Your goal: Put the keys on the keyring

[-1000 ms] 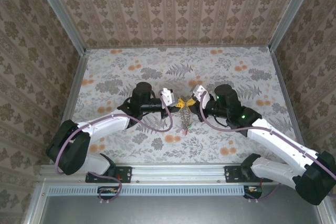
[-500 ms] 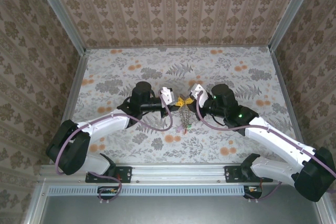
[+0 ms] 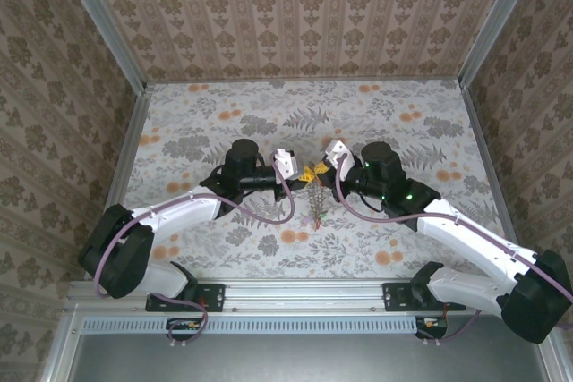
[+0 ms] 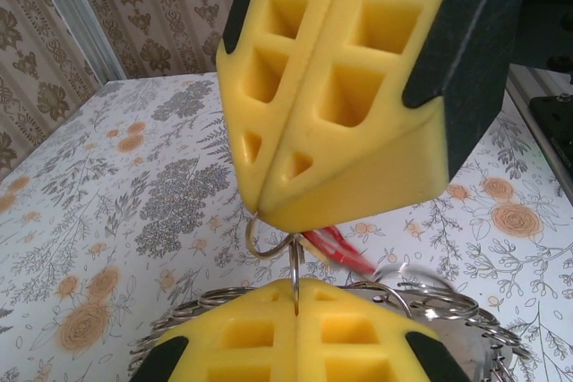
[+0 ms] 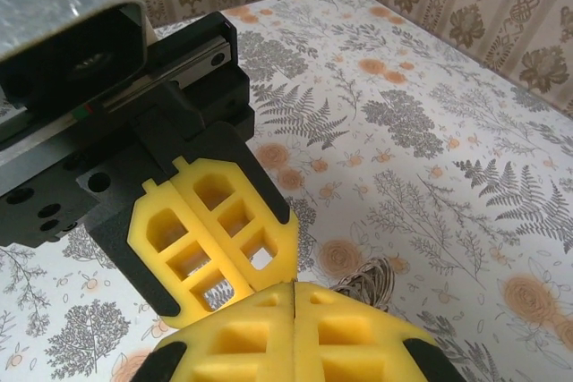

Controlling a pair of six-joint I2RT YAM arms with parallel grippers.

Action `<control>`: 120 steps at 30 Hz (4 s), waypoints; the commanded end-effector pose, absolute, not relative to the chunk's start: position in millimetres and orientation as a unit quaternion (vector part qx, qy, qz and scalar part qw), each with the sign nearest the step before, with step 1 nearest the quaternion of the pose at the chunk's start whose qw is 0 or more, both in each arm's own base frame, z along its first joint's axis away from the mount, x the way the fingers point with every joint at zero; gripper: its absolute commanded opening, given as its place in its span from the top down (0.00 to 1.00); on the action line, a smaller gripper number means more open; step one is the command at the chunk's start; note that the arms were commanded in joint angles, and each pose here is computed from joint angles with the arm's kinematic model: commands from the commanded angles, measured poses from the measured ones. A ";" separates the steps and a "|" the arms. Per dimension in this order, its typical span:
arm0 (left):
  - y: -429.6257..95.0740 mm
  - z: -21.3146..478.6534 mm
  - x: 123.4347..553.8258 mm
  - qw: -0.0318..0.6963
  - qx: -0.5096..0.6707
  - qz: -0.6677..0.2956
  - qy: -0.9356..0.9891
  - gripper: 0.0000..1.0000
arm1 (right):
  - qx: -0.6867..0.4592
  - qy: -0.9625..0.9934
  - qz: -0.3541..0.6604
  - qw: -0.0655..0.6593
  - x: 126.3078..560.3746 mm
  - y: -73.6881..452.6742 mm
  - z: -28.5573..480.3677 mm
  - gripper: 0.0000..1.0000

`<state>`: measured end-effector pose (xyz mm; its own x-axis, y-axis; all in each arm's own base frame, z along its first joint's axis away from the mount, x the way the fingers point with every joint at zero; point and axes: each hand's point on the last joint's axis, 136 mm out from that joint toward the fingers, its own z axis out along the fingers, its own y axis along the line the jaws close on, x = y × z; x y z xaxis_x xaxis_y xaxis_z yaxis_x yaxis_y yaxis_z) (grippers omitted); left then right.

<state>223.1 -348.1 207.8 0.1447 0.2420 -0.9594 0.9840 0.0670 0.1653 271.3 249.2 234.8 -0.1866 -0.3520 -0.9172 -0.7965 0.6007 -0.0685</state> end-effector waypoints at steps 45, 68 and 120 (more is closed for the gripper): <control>-354.5 236.4 222.8 0.520 0.578 -0.377 0.503 1.00 | -0.381 0.749 0.208 0.501 274.8 248.4 236.5 1.00; -354.5 241.6 216.4 0.518 0.576 -0.399 0.490 1.00 | -0.368 0.757 0.138 0.522 283.7 229.9 230.4 1.00; -350.9 245.0 208.7 0.508 0.584 -0.429 0.465 1.00 | -0.437 0.728 0.188 0.493 271.3 218.2 229.4 0.74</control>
<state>214.1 -351.4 218.2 0.1615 0.1651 -0.9730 0.9867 -0.0105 0.1620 271.6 210.2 221.2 -0.2437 -0.3949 -0.8858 -0.7750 0.6284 -0.0670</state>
